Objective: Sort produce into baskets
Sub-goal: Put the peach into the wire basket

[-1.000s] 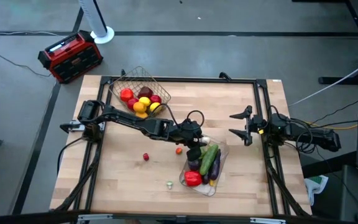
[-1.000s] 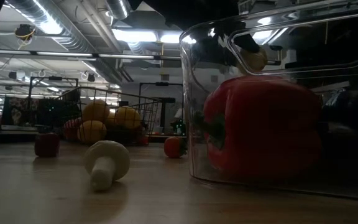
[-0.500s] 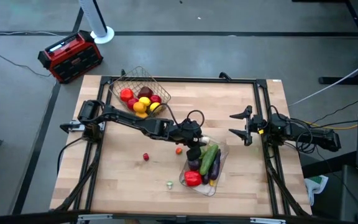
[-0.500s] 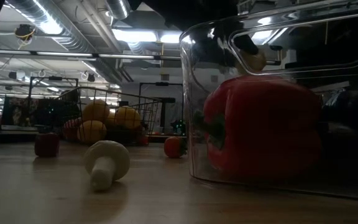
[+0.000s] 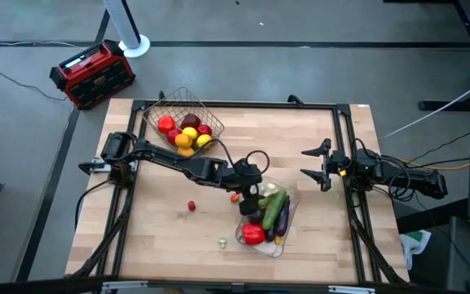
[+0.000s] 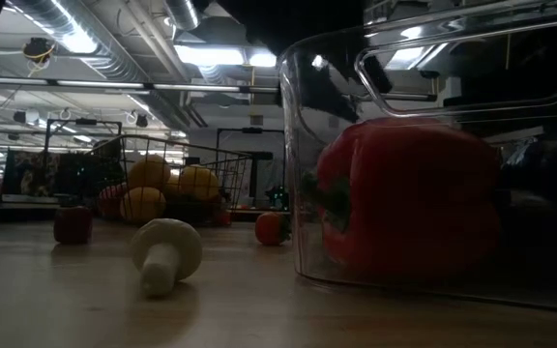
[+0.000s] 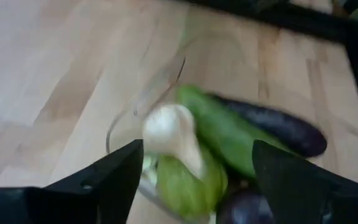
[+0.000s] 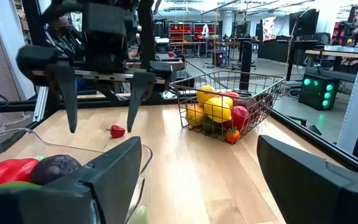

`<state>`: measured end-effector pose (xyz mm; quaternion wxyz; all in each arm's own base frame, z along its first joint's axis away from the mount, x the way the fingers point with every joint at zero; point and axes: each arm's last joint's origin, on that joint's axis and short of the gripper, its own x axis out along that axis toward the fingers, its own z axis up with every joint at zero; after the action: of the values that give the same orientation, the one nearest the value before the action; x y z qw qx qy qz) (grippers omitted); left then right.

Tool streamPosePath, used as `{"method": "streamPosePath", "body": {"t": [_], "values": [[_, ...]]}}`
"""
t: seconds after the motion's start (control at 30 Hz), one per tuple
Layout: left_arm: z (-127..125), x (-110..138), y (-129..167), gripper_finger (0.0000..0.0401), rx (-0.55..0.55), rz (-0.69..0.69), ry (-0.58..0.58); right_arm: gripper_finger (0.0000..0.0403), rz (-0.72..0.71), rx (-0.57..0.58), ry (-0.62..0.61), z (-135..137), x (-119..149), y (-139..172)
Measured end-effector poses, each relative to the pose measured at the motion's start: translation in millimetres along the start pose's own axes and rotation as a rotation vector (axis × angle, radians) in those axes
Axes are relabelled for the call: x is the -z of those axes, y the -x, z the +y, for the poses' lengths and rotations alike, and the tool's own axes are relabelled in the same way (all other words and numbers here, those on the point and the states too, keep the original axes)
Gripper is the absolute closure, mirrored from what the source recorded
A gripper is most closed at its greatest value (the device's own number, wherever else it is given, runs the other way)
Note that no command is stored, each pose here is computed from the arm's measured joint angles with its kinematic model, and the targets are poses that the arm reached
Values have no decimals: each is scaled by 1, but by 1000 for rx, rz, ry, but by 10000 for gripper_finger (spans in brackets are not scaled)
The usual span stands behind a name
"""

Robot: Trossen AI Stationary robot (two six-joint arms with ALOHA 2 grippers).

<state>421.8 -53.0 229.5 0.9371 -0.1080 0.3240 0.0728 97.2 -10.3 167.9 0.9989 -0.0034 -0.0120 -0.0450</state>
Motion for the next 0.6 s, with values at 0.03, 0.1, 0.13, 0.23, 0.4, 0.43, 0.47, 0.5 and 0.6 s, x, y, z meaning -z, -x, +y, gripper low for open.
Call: {"method": "streamPosePath", "body": {"t": [0.03, 0.1, 0.13, 0.23, 0.4, 0.43, 0.47, 0.5, 0.6], "values": [[1, 1, 3, 101, -6, 20, -3, 86, 0, 0, 0, 0, 0, 0], [1, 2, 9, 92, -17, 53, -6, 86, 0, 0, 0, 0, 0, 0], [2, 1, 14, 91, -21, 64, -3, 86, 0, 0, 0, 0, 0, 0], [5, 0, 30, 90, -41, 114, 8, 86, 1, 3, 0, 0, 0, 0], [12, 9, 49, 92, -105, 261, -49, 86, 2, 2, 0, 0, 0, 0], [14, 13, 50, 92, -124, 299, -78, 86, 2, 2, 0, 0, 0, 0], [15, 16, 51, 93, -144, 331, -103, 86, 2, 3, 0, 0, 0, 0], [17, 19, 50, 93, -166, 364, -119, 86, 2, 2, 0, 0, 0, 0], [20, 30, 43, 93, -205, 447, -141, 86, 2, 3, 0, 0, 0, 0]]}}
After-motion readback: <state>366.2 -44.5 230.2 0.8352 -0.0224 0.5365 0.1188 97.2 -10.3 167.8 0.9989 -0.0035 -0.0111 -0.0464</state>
